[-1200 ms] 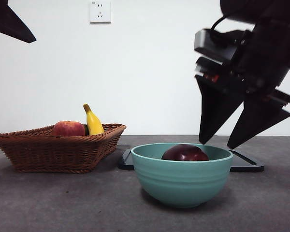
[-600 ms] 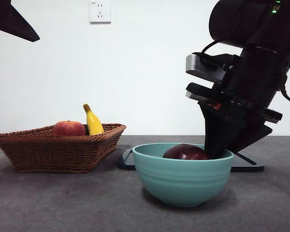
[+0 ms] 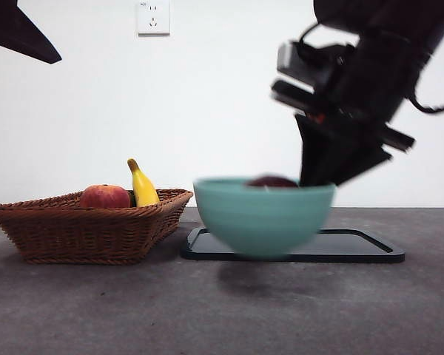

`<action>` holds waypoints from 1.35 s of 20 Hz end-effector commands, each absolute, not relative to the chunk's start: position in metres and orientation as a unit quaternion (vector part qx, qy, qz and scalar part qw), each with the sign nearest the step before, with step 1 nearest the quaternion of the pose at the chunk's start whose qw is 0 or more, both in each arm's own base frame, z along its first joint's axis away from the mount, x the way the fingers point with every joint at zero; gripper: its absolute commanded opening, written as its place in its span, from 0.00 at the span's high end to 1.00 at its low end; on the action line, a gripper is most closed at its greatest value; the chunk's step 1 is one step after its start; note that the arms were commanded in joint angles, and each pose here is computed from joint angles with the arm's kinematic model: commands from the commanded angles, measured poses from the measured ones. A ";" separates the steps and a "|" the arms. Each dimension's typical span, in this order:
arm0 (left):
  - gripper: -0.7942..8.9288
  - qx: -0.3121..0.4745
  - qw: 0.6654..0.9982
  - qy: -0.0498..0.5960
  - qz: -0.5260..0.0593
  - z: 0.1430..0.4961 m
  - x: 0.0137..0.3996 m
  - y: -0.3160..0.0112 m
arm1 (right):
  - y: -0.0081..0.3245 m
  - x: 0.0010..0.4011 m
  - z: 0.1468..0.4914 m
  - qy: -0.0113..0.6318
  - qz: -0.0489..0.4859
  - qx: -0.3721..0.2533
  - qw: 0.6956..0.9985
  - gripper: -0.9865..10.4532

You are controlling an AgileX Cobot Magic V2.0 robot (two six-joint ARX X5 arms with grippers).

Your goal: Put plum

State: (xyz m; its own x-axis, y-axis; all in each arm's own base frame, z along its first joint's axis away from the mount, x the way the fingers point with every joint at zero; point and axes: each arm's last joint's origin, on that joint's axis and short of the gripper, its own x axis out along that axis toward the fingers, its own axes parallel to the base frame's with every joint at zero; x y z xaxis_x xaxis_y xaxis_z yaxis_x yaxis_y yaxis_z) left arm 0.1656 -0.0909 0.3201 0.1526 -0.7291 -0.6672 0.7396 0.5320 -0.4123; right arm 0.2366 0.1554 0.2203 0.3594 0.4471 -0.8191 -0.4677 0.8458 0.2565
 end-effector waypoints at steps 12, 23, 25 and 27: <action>0.53 0.011 0.760 0.427 -0.491 0.323 0.167 -0.092 | 0.125 0.343 0.262 0.443 0.203 0.027 0.873 0.90; 0.53 0.011 0.759 0.427 -0.491 0.322 0.167 -0.092 | 0.132 0.380 0.195 0.498 0.188 0.018 0.847 0.90; 0.53 0.011 0.759 0.427 -0.491 0.323 0.167 -0.092 | 0.132 0.380 0.195 0.497 0.188 0.018 0.847 0.90; 0.53 0.011 0.759 0.427 -0.491 0.323 0.167 -0.092 | 0.132 0.380 0.195 0.497 0.187 0.019 0.847 0.83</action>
